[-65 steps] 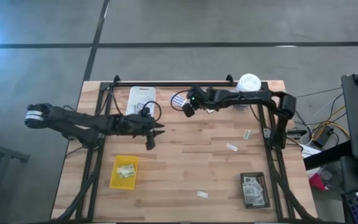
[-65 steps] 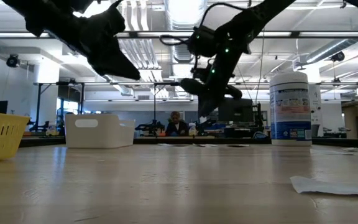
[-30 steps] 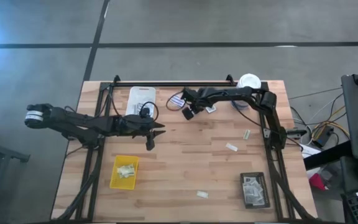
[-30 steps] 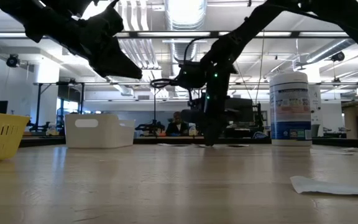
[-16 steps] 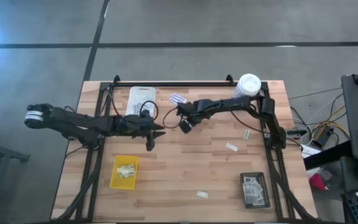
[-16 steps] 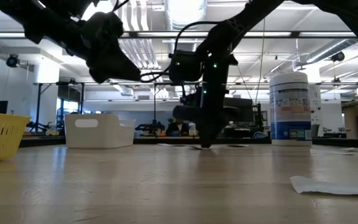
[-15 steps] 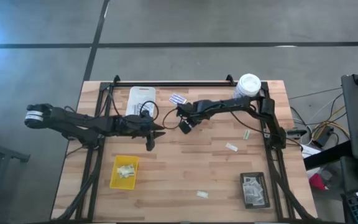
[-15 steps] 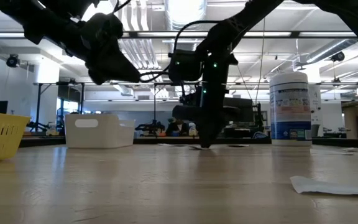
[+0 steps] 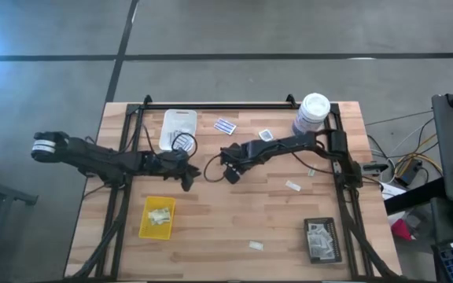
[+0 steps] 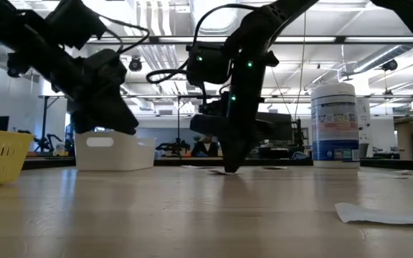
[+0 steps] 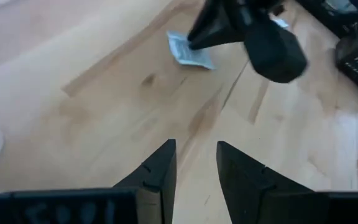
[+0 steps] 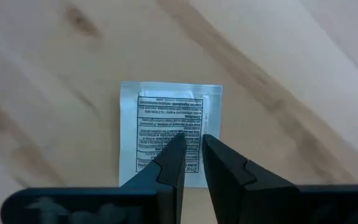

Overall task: Pick & Place First Aid Supplies
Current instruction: Put the towelette pack into the black bin

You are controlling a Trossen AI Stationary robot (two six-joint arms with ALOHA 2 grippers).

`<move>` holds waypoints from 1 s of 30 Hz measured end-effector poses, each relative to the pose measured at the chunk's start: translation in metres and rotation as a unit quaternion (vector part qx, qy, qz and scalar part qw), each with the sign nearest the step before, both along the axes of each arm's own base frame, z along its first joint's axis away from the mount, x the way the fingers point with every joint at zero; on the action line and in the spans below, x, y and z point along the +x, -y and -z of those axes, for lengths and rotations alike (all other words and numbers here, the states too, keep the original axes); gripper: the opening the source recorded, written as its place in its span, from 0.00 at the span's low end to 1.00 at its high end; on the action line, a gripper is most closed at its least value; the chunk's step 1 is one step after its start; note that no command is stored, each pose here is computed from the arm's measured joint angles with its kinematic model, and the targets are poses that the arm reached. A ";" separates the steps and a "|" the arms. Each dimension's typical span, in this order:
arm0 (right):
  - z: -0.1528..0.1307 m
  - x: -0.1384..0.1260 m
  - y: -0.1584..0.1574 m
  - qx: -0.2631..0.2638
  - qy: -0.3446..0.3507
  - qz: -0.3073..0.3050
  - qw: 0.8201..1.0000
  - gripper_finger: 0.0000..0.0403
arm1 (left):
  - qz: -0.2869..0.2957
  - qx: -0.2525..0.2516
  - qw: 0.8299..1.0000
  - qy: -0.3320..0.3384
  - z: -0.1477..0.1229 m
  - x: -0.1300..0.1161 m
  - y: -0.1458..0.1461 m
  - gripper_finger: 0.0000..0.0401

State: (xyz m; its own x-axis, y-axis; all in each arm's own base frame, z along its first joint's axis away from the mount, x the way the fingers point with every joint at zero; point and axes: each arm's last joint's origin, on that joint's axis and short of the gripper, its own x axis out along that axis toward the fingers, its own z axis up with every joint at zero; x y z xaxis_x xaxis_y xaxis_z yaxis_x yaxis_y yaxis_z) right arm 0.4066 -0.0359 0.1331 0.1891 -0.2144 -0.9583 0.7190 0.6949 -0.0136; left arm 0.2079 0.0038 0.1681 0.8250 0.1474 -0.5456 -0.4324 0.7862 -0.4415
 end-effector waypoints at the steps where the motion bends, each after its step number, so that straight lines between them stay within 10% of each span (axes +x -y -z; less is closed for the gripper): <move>1: 0.000 0.001 -0.002 0.000 0.005 -0.003 1.000 0.14 | -0.003 -0.005 1.000 0.002 0.003 -0.001 0.000 0.27; 30: 0.009 0.039 -0.029 0.022 0.164 -0.112 0.980 0.13 | -0.023 -0.068 0.996 0.062 0.005 -0.006 0.036 0.27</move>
State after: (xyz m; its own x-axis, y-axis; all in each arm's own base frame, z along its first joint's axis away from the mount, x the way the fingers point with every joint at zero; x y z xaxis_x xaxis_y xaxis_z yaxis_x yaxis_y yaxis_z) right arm 0.4458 -0.0070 0.1243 0.5260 -0.0912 -0.8456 0.5086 0.8306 0.2268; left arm 0.2020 -0.0319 0.1634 0.8816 0.1182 -0.4570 -0.4016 0.6967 -0.5945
